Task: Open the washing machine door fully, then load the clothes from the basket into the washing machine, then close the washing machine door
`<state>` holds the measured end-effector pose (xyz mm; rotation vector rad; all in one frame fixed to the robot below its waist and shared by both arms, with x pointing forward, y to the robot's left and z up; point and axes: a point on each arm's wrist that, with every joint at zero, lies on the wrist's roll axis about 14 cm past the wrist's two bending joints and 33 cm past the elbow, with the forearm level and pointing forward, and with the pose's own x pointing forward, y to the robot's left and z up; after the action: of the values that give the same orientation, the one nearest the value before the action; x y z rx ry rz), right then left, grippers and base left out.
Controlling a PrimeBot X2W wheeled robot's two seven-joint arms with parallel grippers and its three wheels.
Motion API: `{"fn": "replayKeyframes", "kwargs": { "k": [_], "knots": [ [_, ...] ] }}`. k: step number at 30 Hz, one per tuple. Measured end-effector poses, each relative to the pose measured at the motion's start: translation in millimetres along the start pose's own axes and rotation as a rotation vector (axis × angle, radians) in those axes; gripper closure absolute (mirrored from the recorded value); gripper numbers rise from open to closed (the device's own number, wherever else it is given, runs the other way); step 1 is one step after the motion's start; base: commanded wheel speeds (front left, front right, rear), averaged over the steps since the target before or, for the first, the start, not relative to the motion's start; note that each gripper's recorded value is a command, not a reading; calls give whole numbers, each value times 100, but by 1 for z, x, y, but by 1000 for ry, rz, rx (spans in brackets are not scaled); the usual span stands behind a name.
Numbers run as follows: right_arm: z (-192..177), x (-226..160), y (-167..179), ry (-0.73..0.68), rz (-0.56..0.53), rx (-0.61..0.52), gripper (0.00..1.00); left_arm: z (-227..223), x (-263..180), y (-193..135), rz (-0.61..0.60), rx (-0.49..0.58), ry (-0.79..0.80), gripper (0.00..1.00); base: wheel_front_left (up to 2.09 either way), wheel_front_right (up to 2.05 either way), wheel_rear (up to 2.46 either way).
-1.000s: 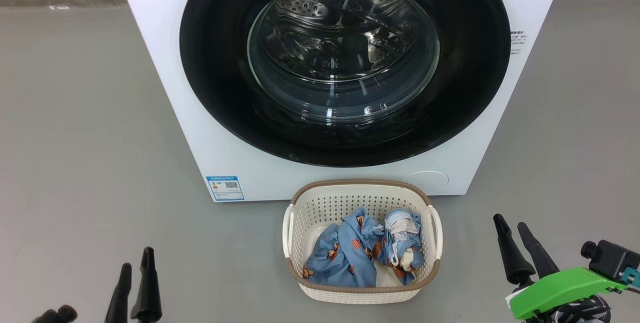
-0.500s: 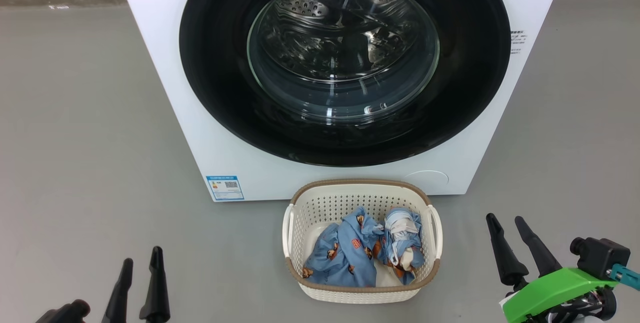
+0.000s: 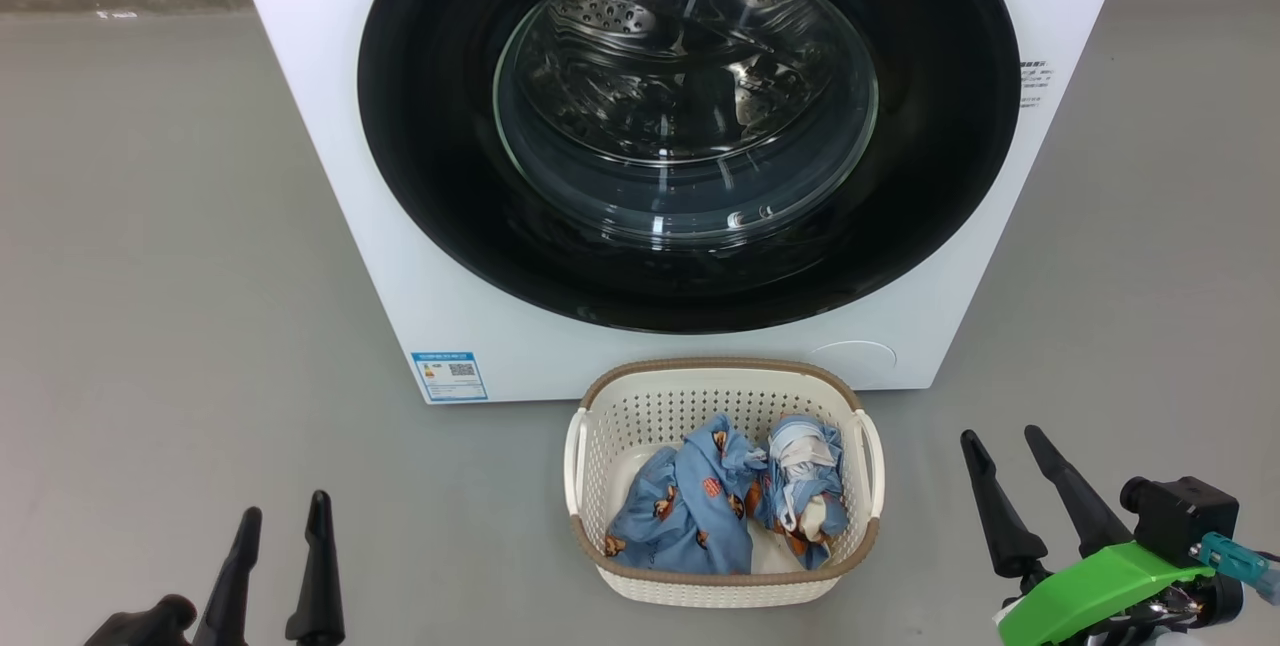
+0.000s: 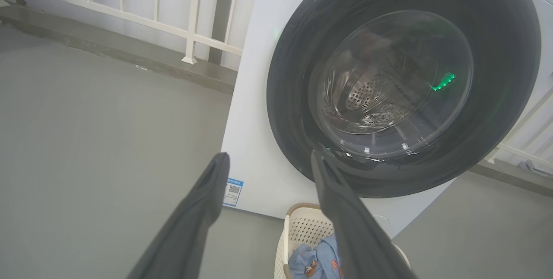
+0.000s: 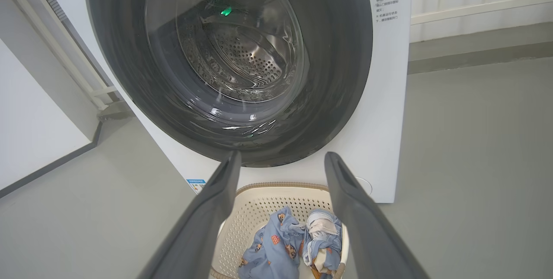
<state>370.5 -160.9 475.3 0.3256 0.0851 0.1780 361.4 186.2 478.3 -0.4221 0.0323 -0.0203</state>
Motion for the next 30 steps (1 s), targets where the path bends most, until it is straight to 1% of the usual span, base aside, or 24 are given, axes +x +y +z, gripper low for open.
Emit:
{"fn": "replayKeyframes", "kwargs": {
  "k": [12, 18, 30],
  "knots": [
    [4, -1, 0, -22, 19, -126, 0, 0, 1, -4, -33, 122, -8, 0, 0, 0, 0],
    [7, -1, -1, -34, 26, -186, 0, -6, 0, -2, -37, 160, 7, 0, 0, 0, 0],
    [13, -2, -17, -56, -36, -172, 0, -15, 0, 8, -6, 141, 39, 0, 0, 0, 0]
  ]
}}
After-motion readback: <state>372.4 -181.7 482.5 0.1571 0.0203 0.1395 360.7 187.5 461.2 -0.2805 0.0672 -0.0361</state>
